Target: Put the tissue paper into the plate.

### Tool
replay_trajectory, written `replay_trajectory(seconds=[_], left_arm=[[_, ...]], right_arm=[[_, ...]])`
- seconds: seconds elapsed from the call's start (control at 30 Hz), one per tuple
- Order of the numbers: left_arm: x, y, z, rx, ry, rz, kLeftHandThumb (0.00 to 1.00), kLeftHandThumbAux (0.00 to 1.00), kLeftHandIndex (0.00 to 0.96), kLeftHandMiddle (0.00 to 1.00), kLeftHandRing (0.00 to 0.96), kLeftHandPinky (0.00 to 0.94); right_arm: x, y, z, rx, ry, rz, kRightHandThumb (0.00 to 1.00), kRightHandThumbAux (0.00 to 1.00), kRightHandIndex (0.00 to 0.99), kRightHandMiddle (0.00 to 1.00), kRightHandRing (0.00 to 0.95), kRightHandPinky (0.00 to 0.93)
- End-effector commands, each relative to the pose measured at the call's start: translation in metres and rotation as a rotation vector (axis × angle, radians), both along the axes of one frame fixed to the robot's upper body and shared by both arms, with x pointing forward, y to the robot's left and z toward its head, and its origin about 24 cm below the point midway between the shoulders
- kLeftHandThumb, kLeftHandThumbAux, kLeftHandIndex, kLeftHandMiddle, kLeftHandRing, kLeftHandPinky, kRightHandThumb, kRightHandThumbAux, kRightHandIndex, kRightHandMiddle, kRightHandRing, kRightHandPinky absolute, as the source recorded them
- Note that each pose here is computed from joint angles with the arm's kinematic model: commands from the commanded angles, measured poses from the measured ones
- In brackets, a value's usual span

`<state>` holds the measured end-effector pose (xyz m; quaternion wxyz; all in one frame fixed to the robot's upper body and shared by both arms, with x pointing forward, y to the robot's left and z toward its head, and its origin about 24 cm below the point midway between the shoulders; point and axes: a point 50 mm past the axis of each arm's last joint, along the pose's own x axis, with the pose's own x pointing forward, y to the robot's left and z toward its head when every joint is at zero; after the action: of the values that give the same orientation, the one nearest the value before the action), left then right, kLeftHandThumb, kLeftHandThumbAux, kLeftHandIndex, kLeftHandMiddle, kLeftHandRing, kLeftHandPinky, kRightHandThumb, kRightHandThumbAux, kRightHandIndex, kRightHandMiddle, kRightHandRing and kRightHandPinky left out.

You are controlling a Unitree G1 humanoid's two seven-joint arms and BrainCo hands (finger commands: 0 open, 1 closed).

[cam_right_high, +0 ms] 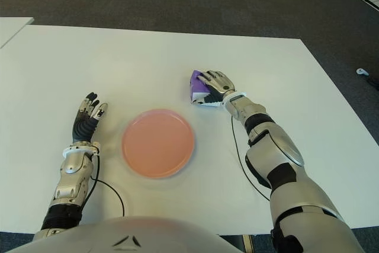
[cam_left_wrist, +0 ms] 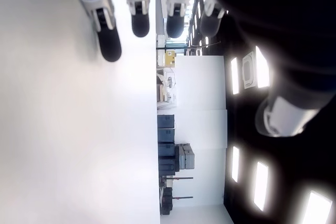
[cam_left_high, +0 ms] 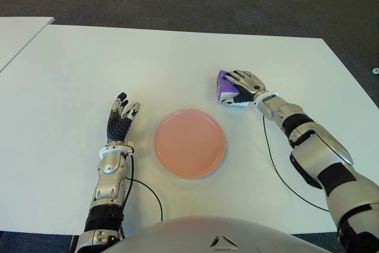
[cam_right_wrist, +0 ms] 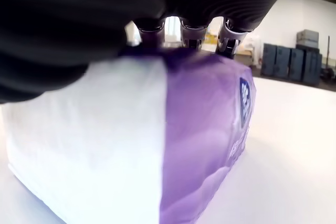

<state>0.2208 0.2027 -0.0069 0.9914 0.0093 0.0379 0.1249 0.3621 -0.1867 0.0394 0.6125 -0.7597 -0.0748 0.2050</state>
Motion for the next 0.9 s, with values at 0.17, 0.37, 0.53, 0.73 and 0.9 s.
replay_trajectory(seconds=[0.17, 0.37, 0.53, 0.73, 0.9], left_arm=[[-0.009, 0.006, -0.016, -0.016, 0.079, 0.008, 0.000, 0.547, 0.000, 0.000, 0.000, 0.000], [-0.009, 0.008, -0.015, -0.017, 0.073, 0.004, 0.000, 0.546, 0.000, 0.000, 0.000, 0.000], [-0.010, 0.010, -0.015, -0.020, 0.075, 0.005, 0.000, 0.549, 0.000, 0.000, 0.000, 0.000], [-0.010, 0.011, -0.015, -0.022, 0.070, 0.011, 0.000, 0.551, 0.000, 0.000, 0.000, 0.000], [-0.011, 0.011, -0.014, -0.020, 0.067, 0.014, 0.000, 0.552, 0.000, 0.000, 0.000, 0.000]], right_arm=[[-0.068, -0.010, -0.092, -0.251, 0.271, 0.059, 0.511, 0.293, 0.000, 0.010, 0.000, 0.000], [-0.077, 0.000, -0.101, -0.267, 0.219, 0.105, 0.537, 0.386, 0.000, 0.058, 0.028, 0.000], [-0.083, 0.002, -0.107, -0.265, 0.211, 0.120, 0.522, 0.448, 0.000, 0.081, 0.046, 0.000], [-0.086, 0.004, -0.109, -0.302, 0.176, 0.165, 0.468, 0.503, 0.000, 0.085, 0.050, 0.000], [-0.087, 0.006, -0.109, -0.335, 0.128, 0.221, 0.423, 0.548, 0.000, 0.087, 0.051, 0.000]])
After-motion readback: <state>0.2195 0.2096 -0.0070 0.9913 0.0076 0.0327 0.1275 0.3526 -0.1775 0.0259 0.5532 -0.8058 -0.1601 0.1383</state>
